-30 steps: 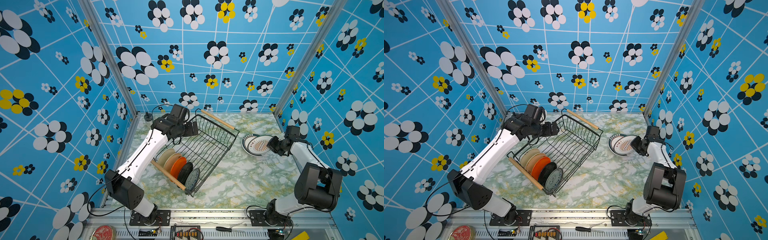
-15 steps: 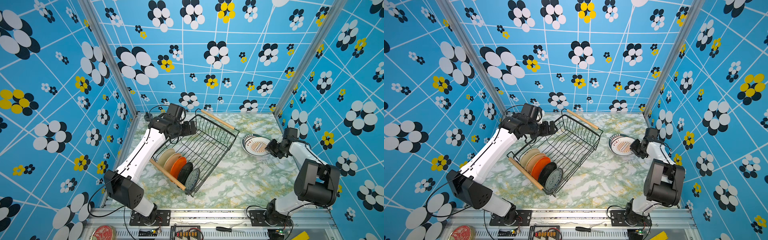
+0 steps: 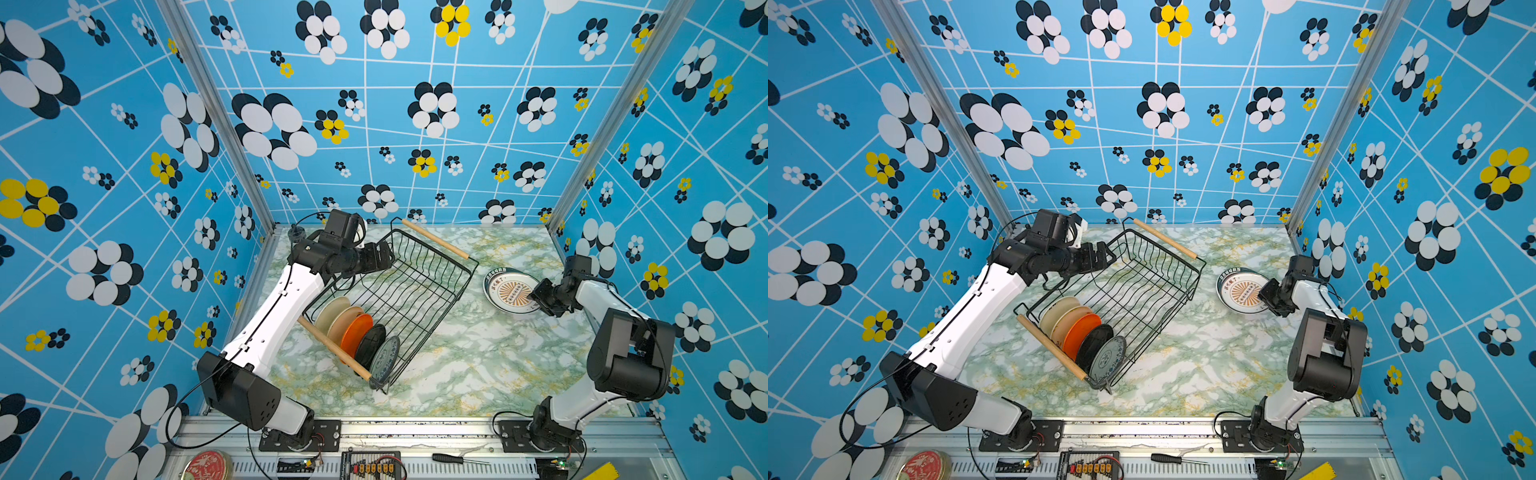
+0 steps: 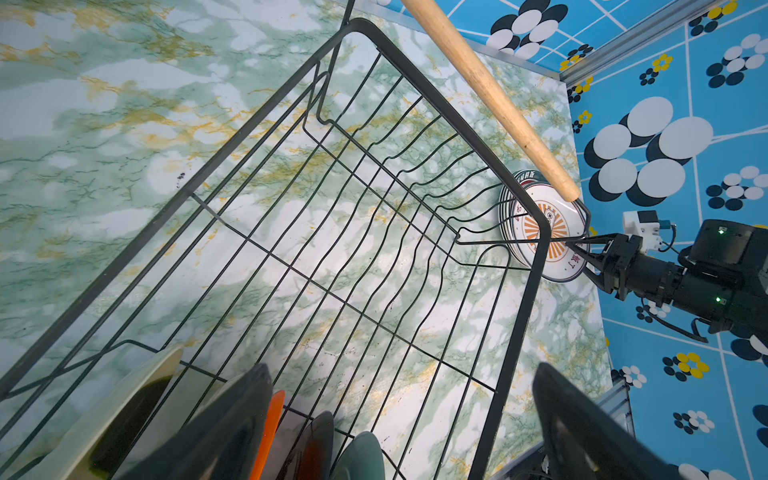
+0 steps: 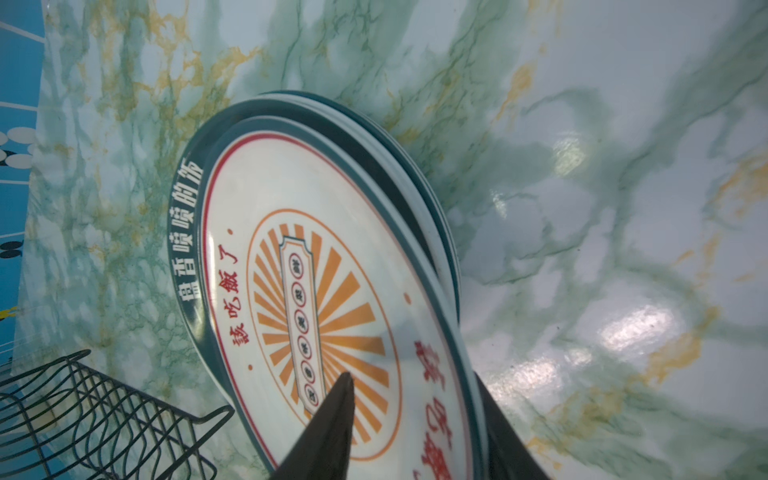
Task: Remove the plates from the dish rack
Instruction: 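Lower the sunburst plate flat onto the green-rimmed plate stack with the right gripper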
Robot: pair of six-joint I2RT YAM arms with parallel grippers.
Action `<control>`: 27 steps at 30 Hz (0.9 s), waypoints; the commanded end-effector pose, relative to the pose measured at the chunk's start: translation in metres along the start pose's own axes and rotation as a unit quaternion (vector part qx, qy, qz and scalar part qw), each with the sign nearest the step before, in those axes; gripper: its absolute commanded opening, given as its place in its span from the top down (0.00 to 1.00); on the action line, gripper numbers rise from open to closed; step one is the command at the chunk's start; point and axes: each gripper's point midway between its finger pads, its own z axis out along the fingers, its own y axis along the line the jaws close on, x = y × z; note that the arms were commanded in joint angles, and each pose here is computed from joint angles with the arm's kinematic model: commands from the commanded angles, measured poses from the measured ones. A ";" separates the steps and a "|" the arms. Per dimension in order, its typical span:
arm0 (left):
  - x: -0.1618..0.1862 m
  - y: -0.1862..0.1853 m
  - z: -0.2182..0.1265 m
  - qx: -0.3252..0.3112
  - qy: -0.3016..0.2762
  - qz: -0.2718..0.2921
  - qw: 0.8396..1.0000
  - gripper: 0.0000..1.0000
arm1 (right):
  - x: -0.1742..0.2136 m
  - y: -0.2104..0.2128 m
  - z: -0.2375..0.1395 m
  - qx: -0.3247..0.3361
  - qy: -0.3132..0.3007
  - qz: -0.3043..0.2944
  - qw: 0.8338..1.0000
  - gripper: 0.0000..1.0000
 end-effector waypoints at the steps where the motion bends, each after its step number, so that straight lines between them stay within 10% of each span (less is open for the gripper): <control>1: 0.001 -0.004 -0.007 0.020 -0.006 0.007 1.000 0.01 | -0.005 -0.001 0.000 0.007 0.004 -0.008 1.000 0.51; 27: 0.015 0.009 -0.003 0.001 0.011 -0.005 1.000 0.01 | -0.011 0.004 0.010 0.040 0.020 -0.021 0.999 0.33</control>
